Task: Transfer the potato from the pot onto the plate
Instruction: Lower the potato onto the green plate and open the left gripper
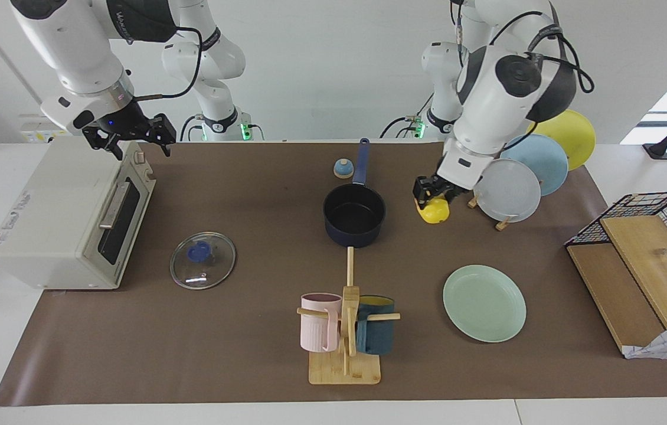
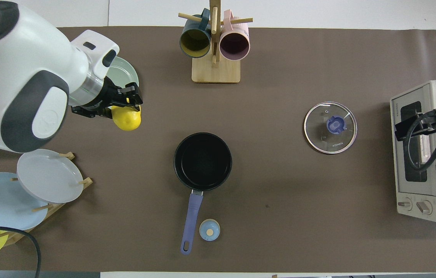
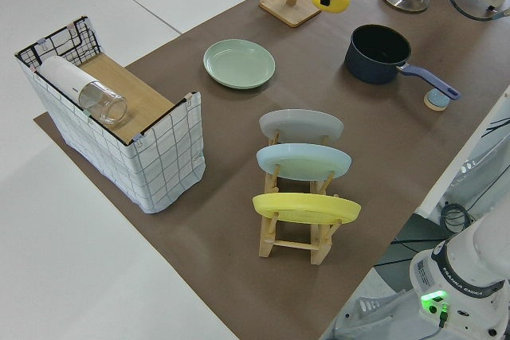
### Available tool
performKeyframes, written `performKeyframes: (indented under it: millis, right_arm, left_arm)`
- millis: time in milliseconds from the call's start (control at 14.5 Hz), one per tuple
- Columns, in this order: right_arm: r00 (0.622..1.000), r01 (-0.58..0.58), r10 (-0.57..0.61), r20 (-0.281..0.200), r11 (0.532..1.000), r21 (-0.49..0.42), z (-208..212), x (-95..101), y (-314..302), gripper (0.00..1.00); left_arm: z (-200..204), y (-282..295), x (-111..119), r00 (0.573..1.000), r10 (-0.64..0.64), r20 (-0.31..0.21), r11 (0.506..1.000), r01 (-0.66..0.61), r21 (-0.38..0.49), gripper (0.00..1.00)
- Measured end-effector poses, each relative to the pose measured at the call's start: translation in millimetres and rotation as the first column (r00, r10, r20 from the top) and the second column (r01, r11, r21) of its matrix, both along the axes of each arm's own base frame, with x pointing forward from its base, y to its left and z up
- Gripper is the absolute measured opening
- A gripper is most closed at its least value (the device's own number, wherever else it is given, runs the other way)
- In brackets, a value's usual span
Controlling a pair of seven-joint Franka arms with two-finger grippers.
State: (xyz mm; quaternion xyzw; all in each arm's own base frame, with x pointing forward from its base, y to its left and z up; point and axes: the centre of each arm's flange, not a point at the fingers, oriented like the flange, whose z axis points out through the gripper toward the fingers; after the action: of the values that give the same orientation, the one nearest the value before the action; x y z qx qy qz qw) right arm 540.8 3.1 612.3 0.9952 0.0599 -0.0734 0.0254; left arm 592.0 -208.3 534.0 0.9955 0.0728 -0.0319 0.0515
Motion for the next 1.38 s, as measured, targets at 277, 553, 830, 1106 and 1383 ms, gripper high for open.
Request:
performKeyframes:
  millis: [277,553,830,1106,1383]
  right_arm:
    - [1.000,-0.008,0.008,0.013,1.000,0.000,4,0.9,4,1.00]
    - [1.000,-0.010,0.010,0.022,1.000,0.000,8,1.2,5,1.00]
    - [0.999,0.019,-0.019,0.043,1.000,0.001,9,3.6,-11,1.00]
    - [0.999,0.029,-0.029,0.034,1.000,0.005,3,4.5,-16,1.00]
    - [0.997,0.053,-0.054,0.047,0.998,0.036,-1,7.0,-26,1.00]
  left_arm:
    - [-27,78,54,0.997,-0.072,0.033,0.997,0.073,-0.010,0.64]
    - [-107,89,98,0.991,-0.113,0.077,0.993,0.110,0.047,0.64]
    - [-159,86,111,0.983,-0.168,0.074,0.984,0.163,0.073,0.64]
    - [-186,82,105,0.979,-0.189,0.078,0.980,0.182,0.082,0.64]
    - [-197,79,98,0.977,-0.205,0.065,0.977,0.199,0.082,0.64]
